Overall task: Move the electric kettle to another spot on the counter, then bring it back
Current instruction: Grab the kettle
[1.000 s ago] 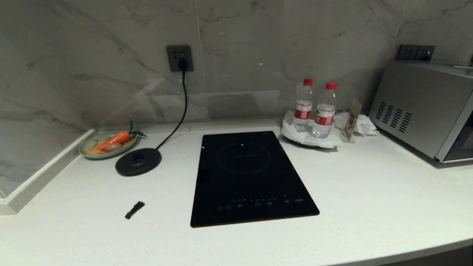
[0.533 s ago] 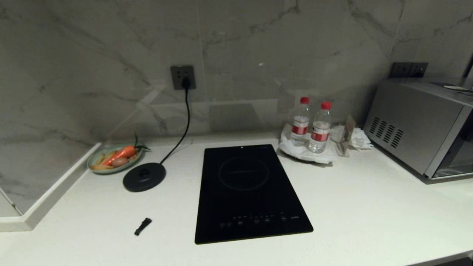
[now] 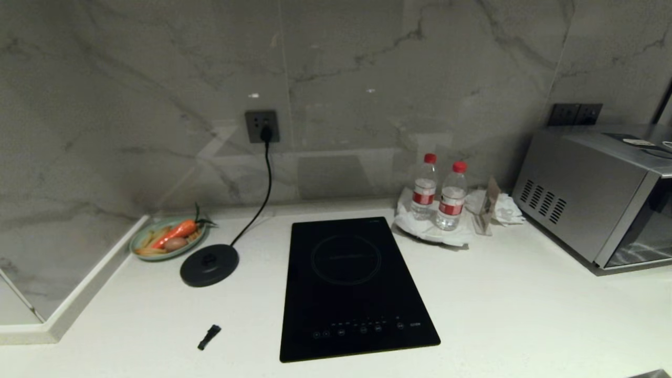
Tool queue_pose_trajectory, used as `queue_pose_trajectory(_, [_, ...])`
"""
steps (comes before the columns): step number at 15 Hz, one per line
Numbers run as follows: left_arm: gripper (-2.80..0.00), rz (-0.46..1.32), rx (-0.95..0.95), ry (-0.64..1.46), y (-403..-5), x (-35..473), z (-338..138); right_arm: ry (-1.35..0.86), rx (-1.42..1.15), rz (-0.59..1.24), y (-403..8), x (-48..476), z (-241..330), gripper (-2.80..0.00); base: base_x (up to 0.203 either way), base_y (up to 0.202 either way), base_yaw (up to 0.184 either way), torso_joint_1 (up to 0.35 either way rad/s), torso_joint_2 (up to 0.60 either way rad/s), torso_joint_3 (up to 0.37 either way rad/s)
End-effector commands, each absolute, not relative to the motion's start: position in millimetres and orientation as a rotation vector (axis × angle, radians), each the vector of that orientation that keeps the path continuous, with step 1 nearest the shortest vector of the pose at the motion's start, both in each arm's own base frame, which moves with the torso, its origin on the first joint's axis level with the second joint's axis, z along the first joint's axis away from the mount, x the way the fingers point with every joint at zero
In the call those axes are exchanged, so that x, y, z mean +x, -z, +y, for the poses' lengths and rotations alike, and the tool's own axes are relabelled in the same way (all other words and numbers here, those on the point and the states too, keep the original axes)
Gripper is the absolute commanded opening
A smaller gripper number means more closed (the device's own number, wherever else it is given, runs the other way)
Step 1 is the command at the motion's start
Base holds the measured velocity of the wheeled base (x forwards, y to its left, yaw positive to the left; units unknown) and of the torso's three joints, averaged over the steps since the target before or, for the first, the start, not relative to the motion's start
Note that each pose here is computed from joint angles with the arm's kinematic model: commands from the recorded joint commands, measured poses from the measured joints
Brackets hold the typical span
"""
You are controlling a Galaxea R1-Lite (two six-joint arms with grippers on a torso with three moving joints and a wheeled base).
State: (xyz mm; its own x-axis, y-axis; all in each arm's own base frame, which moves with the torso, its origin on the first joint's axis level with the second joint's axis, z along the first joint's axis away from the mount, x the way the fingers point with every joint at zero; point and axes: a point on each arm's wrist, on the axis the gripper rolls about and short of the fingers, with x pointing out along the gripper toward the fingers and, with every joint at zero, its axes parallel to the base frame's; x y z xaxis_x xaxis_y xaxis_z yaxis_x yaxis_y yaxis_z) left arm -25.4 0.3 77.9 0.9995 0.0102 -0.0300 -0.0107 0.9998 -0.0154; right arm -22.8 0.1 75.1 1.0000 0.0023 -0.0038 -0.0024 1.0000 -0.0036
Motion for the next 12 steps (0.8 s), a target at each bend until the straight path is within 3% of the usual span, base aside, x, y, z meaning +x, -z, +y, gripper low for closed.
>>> queue_pose_trajectory(1, [-2.8, 0.031, -0.017, -0.011, -77.9, -25.4, 0.3, -0.003, -0.005, 0.005, -75.0, -22.8, 0.1, -2.8, 0.0, 0.0, 0.0, 0.145, -0.35, -0.204])
queue_pose_trajectory(12, [-2.8, 0.031, -0.016, -0.011, -77.9, -25.4, 0.3, -0.003, -0.005, 0.003, -75.2, -22.8, 0.1, -2.8, 0.0, 0.0, 0.0, 0.145, -0.34, -0.196])
